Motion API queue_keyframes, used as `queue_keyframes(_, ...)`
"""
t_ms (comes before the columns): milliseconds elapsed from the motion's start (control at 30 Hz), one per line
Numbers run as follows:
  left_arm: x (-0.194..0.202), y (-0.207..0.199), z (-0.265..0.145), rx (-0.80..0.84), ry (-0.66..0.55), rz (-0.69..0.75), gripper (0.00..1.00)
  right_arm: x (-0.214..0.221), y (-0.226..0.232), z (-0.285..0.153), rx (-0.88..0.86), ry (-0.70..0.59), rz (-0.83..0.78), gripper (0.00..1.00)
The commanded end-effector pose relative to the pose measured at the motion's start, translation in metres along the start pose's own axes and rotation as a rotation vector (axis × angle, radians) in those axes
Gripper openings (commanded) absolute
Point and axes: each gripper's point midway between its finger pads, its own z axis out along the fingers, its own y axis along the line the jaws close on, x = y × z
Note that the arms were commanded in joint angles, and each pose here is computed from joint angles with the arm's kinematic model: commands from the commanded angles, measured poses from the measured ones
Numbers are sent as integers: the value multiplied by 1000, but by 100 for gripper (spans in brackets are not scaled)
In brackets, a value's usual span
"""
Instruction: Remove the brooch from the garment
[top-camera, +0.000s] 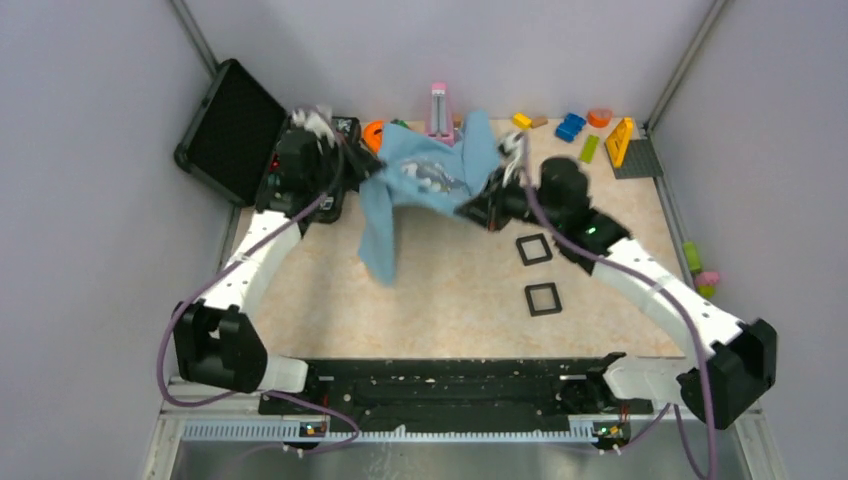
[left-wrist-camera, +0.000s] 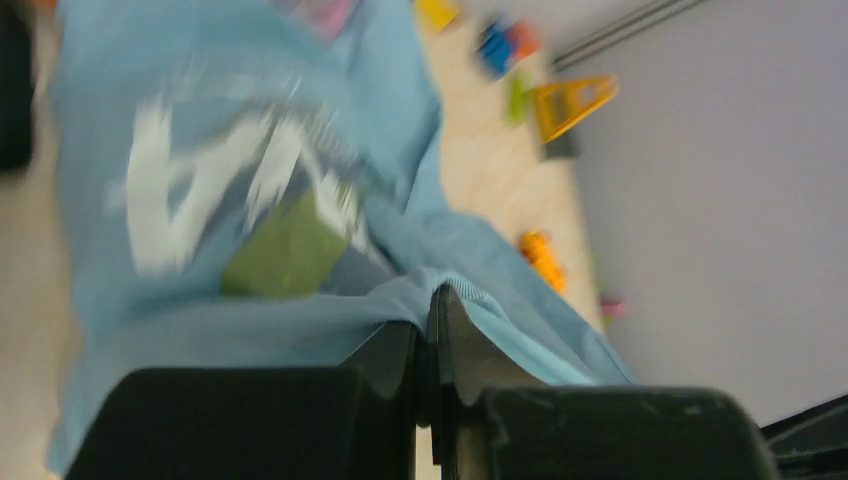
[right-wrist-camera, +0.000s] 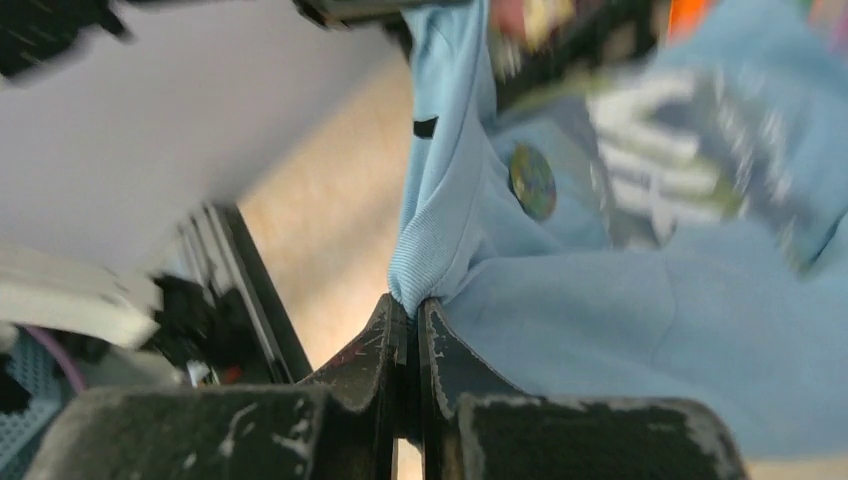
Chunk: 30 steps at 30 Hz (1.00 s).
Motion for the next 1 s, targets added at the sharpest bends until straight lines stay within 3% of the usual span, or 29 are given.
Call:
queue_keyframes(0,94,120,-18,-289,49,-119,0,140,-21,16,78,191,164,0)
queue_keyframes(167,175,166,-61,-392,102,-189,0,271,-15,9,131,403,266,0)
queue_keyframes(400,233,198,-135,-661,225,-250,0,335,10,-7,87,546,303,3)
queue_keyframes(433,237,201,-144,-697,224,-264,0,336,12,-8,83,559,307,12)
queue_keyframes(500,243,206,-160,-765,216,-299,0,331,10,-8,102,562,295,50)
queue_keyframes(533,247,205,-166,-776,221,-318,1,324,8,-7,124,553,282,60)
queue_keyframes(600,253,200,-173,-776,244,-343,19,303,3,-2,179,526,257,67)
queue_keyframes(633,254,198,-178,-794,252,-356,33,293,-3,0,221,509,242,71)
queue_keyframes(733,243,195,-194,-864,231,-334,67,264,-24,9,361,458,186,72)
queue_keyframes(967,192,182,-203,-871,86,-210,78,257,-71,46,632,498,116,74)
